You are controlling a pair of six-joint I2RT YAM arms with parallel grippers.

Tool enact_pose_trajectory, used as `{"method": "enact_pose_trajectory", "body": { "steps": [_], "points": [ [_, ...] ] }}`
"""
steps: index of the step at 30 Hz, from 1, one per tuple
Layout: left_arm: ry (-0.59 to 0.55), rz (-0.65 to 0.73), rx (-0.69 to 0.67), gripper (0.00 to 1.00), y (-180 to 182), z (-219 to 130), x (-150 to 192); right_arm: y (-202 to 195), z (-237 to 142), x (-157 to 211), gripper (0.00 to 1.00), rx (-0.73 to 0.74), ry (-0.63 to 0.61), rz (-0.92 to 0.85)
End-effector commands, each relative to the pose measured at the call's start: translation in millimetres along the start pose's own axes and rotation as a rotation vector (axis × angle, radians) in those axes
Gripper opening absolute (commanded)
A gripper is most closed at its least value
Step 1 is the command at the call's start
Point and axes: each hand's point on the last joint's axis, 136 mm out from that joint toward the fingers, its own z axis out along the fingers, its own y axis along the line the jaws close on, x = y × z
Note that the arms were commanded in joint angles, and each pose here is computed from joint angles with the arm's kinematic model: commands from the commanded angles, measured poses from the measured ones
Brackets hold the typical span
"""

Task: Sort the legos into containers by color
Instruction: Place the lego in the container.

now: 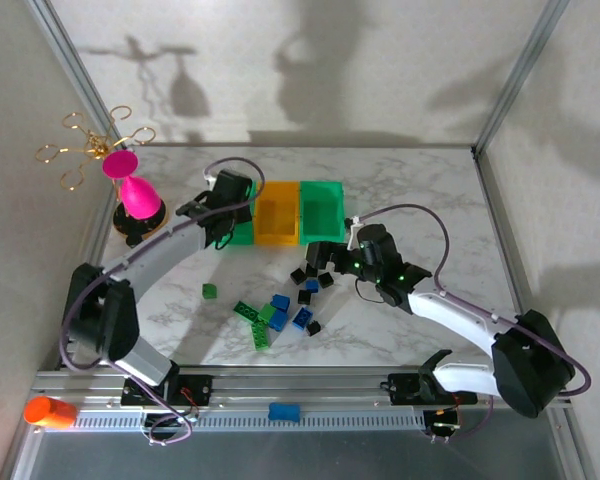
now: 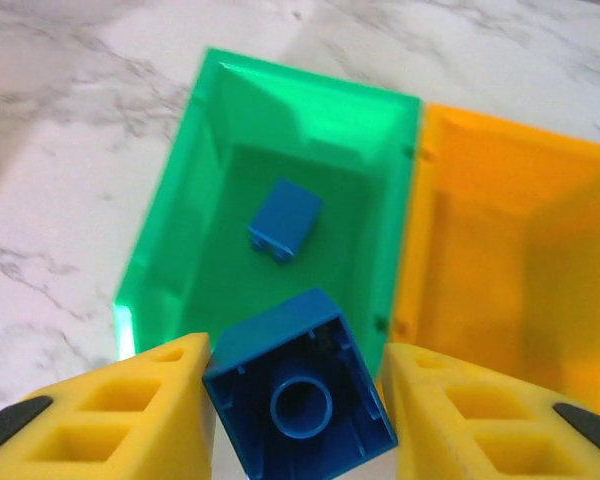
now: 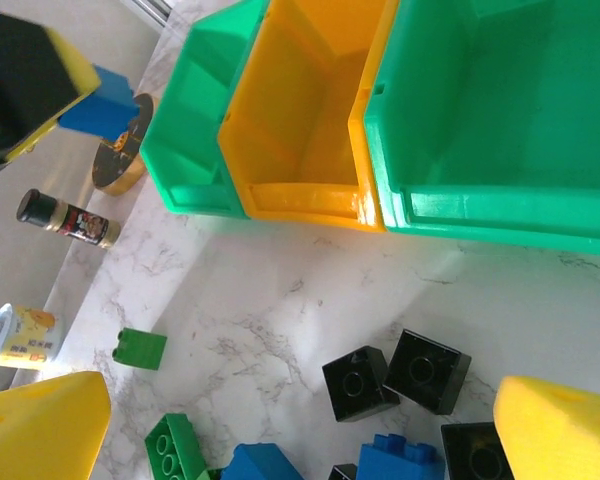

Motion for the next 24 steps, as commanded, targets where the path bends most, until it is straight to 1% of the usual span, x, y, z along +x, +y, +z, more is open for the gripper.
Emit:
{"method": "enact_pose_trajectory", "body": {
  "steps": [1,5,10,13,20,24],
  "points": [
    [0.012,0.009,-0.012,0.43,1.1,27.0,-15.7,19.6,2.2,-19.4,0.99,-0.05,-0.048,-0.011],
    [0.026,0.004,-0.027,0.43,0.3,56.2,-24.6,17.1,5.7,-20.7,0.99,-0.034,-0.049,-0.023],
    [0.058,0.0,-0.056,0.43,2.2,88.1,-22.7,12.8,9.0,-18.9,0.99,-0.015,-0.042,-0.025],
    [0.072,-0.005,-0.065,0.43,4.4,101.3,-21.4,9.7,10.6,-18.1,0.99,-0.002,-0.041,-0.027],
    [0.105,0.002,-0.076,0.46,6.4,119.1,-11.0,6.9,13.8,-18.3,0.99,0.014,-0.037,-0.041],
    [0.107,-0.001,-0.063,0.49,4.0,118.6,-11.1,6.6,16.6,-18.2,0.99,0.016,-0.032,-0.046]
  ]
}}
